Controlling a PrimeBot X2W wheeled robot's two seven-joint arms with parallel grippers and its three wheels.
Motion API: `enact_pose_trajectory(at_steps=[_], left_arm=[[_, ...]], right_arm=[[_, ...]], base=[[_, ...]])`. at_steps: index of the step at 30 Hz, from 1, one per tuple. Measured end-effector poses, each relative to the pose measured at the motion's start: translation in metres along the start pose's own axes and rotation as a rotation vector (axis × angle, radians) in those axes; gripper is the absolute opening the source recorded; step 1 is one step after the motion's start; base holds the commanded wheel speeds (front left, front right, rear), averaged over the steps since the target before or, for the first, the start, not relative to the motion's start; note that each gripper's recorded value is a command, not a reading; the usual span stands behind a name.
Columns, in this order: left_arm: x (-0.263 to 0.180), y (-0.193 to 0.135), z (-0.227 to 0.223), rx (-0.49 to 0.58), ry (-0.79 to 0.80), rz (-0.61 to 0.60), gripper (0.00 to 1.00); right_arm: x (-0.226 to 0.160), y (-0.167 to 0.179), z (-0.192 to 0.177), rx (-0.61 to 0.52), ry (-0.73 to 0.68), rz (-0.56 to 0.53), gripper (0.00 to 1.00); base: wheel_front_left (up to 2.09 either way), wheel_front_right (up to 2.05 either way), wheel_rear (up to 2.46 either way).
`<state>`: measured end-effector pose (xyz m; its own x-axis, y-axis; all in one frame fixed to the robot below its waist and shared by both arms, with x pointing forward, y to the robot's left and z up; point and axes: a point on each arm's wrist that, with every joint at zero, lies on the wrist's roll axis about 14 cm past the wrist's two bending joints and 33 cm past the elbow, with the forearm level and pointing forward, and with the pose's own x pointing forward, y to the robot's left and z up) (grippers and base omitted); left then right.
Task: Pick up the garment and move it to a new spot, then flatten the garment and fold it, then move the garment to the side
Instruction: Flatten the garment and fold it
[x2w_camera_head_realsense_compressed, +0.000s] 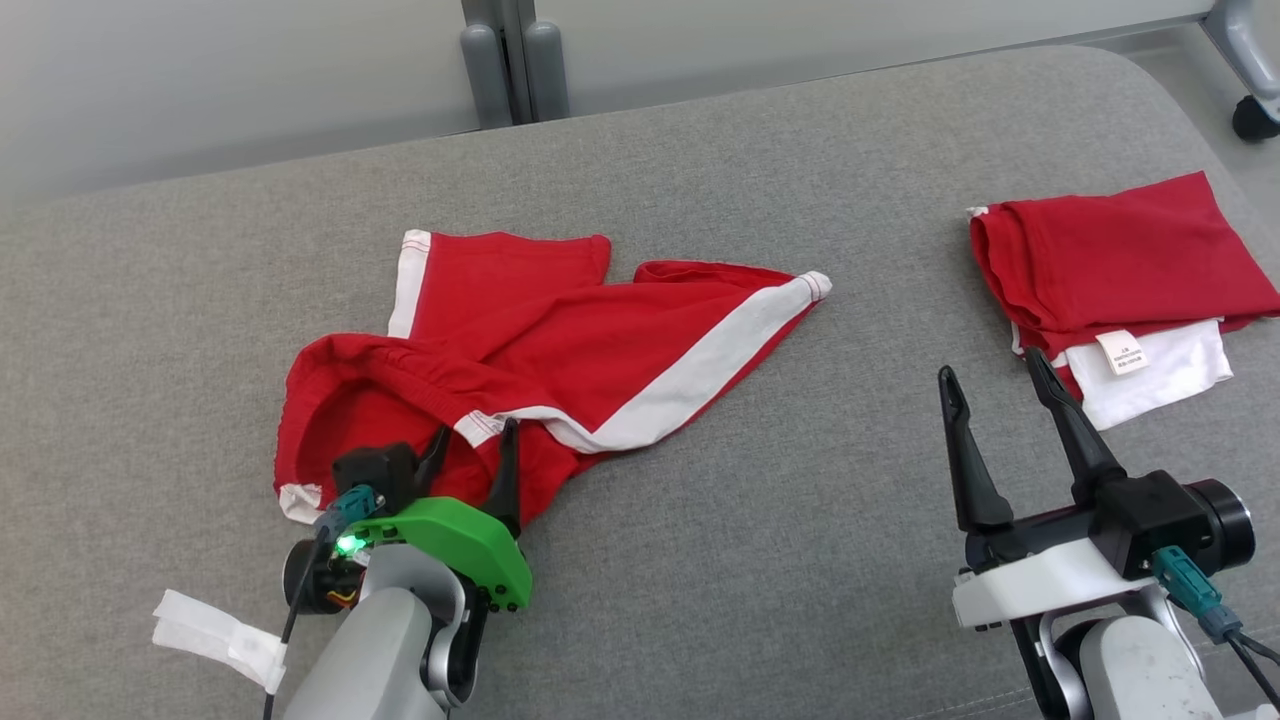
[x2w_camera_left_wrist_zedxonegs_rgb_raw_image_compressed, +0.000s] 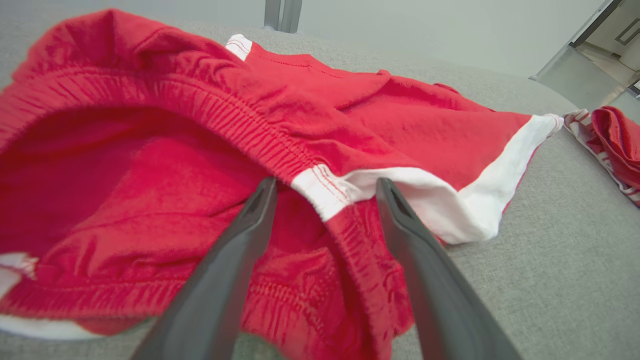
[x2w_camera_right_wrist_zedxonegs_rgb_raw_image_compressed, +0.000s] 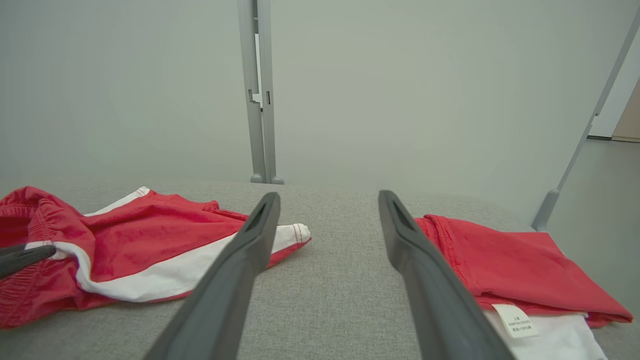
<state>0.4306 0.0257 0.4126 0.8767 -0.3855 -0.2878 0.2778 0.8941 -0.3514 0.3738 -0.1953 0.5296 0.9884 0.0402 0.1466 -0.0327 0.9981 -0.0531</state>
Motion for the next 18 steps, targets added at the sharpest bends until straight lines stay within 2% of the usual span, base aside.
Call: enact_pose_trajectory(at_steps=[7,8,9,18], left_arm=[[0.0019,0.0042,0.0017,-0.007,-0.002,0.015,1.00],[0.0020,0.0049,0.0009,-0.021,0.006,0.015,0.40],[0.0016,0.0056,-0.0005,-0.038,0.016,0.015,0.00],[0.0013,0.0003,0.0069,-0.052,-0.003,-0.013,0.00]], right_arm=[[-0.0006,0.0019,0.0008,0.003,-0.002,0.003,1.00],[-0.0005,0.0022,0.0010,0.004,-0.003,0.004,1.00],[-0.0004,0.0028,0.0012,0.005,-0.004,0.005,1.00],[0.0016,0.0077,0.0010,0.011,-0.005,0.018,1.00]], base=[[0.00,0.00,0.00],[0.00,0.00,0.00],[0.00,0.00,0.00],[0.00,0.00,0.00]])
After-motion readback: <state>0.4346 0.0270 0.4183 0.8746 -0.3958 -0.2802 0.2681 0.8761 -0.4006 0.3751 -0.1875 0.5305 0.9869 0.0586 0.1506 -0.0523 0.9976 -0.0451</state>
